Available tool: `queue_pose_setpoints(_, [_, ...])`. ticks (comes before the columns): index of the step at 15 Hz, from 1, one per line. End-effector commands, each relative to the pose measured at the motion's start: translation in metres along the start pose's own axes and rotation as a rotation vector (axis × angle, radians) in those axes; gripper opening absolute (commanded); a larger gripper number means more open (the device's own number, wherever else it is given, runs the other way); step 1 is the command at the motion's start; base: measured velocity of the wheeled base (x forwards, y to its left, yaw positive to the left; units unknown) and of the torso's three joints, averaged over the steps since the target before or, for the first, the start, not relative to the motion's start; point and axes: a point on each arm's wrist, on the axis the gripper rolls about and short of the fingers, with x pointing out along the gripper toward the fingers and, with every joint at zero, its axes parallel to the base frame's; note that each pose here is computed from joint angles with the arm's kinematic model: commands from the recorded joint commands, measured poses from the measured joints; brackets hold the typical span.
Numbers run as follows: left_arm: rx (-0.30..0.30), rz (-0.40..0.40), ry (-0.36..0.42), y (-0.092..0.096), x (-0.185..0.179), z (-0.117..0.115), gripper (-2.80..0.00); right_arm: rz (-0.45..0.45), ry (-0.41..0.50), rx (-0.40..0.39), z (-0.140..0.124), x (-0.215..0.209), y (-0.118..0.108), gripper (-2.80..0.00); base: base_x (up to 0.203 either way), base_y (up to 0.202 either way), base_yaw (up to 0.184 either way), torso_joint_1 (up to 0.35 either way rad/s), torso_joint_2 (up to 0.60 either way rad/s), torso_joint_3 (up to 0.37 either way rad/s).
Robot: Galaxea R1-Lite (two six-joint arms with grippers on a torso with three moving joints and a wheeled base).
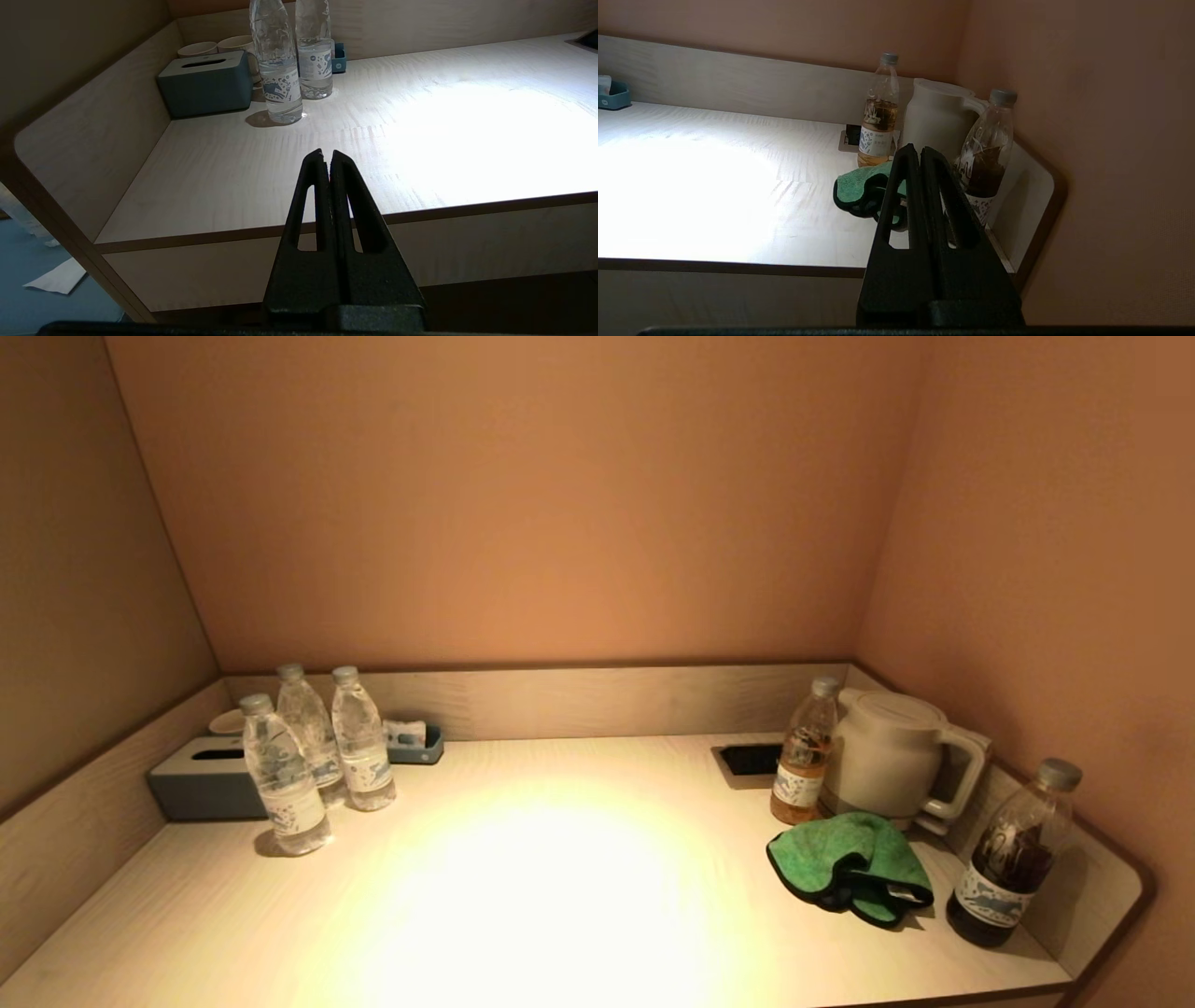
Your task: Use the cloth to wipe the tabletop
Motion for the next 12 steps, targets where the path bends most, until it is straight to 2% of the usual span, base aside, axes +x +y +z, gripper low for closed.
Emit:
queue_pose_setpoints(1, [0.001, 0.0, 0.001, 0.0, 0.0, 0.0, -2.8, 0.004, 0.023, 0.002, -0.002, 0.0, 0.0, -2.8, 0.0, 0.0, 0.0, 0.0, 0.0, 0.0])
queue_pose_setpoints(3, [0.001, 0.0, 0.001, 0.0, 0.0, 0.0, -2.8, 0.022, 0.088, 0.007, -0.009, 0.0, 0.002, -2.8, 0.0, 0.0, 0.0, 0.0, 0.0, 0.0])
queue_pose_setpoints(10, [0.0, -0.001, 0.002, 0.0, 0.0, 0.0, -2.8, 0.062, 0.159, 0.057, -0.017, -0.002, 0.004, -2.8, 0.0, 0.0, 0.0, 0.0, 0.0, 0.0])
queue_pose_setpoints(12, [0.001, -0.001, 0.001, 0.0, 0.0, 0.0, -2.8, 0.049, 0.171, 0.125, -0.018, -0.002, 0.004, -2.8, 0.0, 0.0, 0.0, 0.0, 0.0, 0.0])
